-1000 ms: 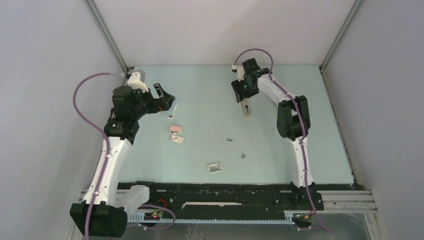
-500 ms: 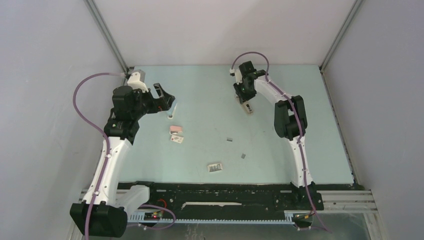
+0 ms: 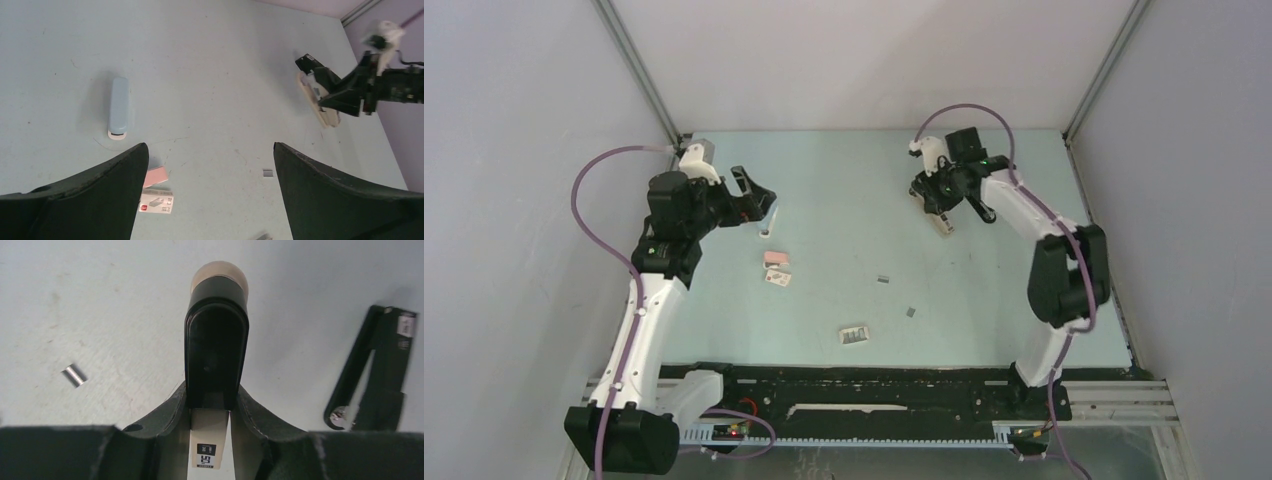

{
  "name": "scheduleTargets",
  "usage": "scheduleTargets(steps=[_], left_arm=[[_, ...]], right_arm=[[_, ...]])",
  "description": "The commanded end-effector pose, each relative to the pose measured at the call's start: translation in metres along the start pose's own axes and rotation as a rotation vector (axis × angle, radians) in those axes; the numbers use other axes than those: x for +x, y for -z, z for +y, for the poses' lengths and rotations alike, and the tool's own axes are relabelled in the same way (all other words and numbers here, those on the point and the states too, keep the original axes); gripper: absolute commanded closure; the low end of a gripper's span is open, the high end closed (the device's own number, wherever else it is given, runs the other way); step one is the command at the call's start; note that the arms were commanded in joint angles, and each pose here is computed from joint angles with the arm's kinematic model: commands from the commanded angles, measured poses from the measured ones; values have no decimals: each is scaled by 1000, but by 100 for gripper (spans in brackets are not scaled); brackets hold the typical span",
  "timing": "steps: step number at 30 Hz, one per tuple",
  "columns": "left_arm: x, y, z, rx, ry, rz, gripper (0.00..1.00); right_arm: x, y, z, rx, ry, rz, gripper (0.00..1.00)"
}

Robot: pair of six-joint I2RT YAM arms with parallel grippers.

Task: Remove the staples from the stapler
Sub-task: Pick up the stapler from the center of the board.

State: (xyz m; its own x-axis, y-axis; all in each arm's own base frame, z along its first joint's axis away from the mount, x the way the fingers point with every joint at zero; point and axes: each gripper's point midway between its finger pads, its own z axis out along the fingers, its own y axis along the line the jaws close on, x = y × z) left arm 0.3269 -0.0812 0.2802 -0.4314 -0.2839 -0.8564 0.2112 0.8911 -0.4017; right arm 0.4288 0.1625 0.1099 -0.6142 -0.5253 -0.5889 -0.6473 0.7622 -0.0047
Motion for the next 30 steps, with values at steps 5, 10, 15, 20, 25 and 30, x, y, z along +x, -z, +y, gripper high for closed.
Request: scheduleTargets(steps=[5,10,15,20,25,30], left_arm=[[2,-10,-31,222,145,-8,0],[24,-19,-54,408,243,108,0],[47,-12,-89,569,301,184,0],[77,-11,-123,643,366,260,0],[93,-14,-152,725,510,300,0],[103,-23,-169,770,705,344,0]], right_arm=[[-27,81,26,-110,247,-291,100],[-12,102,49,-180,401,-385,100],[-5,117,67,-221,577,-471,100],[3,125,84,-273,768,-524,100],[5,137,103,-306,1062,-633,100],[-1,150,121,-284,1270,-743,100]])
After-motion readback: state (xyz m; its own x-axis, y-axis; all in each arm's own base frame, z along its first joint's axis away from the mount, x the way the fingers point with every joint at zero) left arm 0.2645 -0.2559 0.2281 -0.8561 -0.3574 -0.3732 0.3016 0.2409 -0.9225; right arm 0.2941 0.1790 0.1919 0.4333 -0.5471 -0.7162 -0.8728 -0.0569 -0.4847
